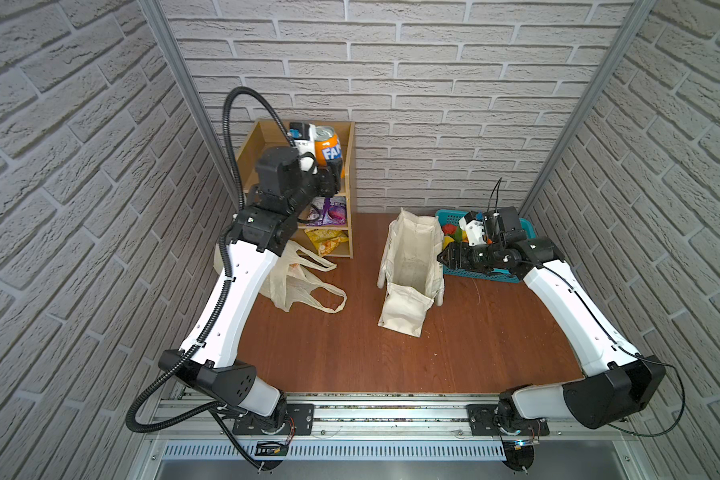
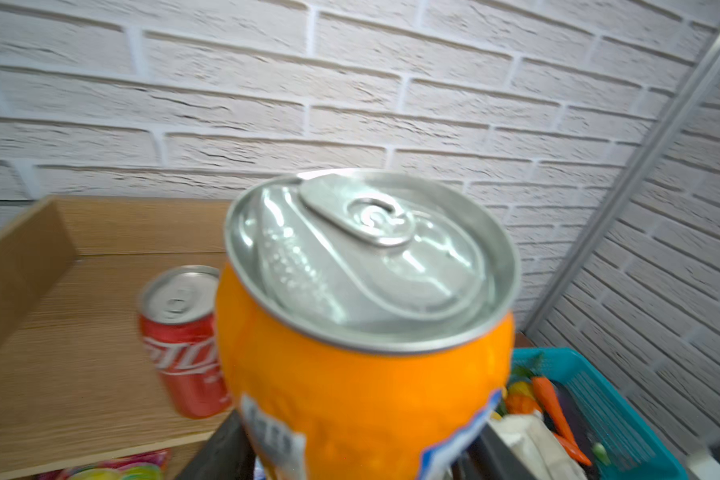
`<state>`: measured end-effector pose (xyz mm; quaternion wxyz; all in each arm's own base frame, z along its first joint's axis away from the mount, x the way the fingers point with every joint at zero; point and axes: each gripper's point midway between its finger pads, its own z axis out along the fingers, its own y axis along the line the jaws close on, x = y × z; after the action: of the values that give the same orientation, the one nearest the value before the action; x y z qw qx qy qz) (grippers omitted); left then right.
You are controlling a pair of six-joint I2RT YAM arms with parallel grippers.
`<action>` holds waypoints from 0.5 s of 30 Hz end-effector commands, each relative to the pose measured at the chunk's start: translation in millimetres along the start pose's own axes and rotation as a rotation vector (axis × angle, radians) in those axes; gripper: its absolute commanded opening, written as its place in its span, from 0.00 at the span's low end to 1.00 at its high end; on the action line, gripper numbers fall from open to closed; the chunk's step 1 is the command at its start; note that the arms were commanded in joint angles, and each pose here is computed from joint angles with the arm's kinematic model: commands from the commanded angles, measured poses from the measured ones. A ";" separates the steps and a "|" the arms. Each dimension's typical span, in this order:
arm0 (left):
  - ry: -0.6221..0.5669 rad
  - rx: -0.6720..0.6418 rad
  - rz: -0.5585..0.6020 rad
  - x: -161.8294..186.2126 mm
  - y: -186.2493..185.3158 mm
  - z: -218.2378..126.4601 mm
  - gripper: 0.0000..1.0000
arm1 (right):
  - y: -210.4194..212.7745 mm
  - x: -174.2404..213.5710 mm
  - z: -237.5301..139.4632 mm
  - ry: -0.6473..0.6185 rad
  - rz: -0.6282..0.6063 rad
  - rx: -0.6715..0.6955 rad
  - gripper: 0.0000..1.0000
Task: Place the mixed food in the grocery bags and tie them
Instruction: 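Carry the Fanta can into the tote and release it with the left gripper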
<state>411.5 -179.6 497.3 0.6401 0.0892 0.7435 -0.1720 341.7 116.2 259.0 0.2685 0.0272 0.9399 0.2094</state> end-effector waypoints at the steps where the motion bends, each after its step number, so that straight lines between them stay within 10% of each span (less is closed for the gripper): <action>1: -0.104 0.051 0.023 -17.9 -33.4 -7.6 0.47 | -3.2 -8.4 6.8 -0.028 0.015 0.004 0.74; 15: 0.050 0.252 0.024 101.4 -159.2 67.7 0.47 | 8.0 -7.9 26.9 0.030 0.067 -0.089 0.62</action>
<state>392.0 -347.9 369.8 0.5390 0.2138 0.7851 -0.2177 356.4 126.1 240.1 0.2408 0.0454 0.9402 0.2365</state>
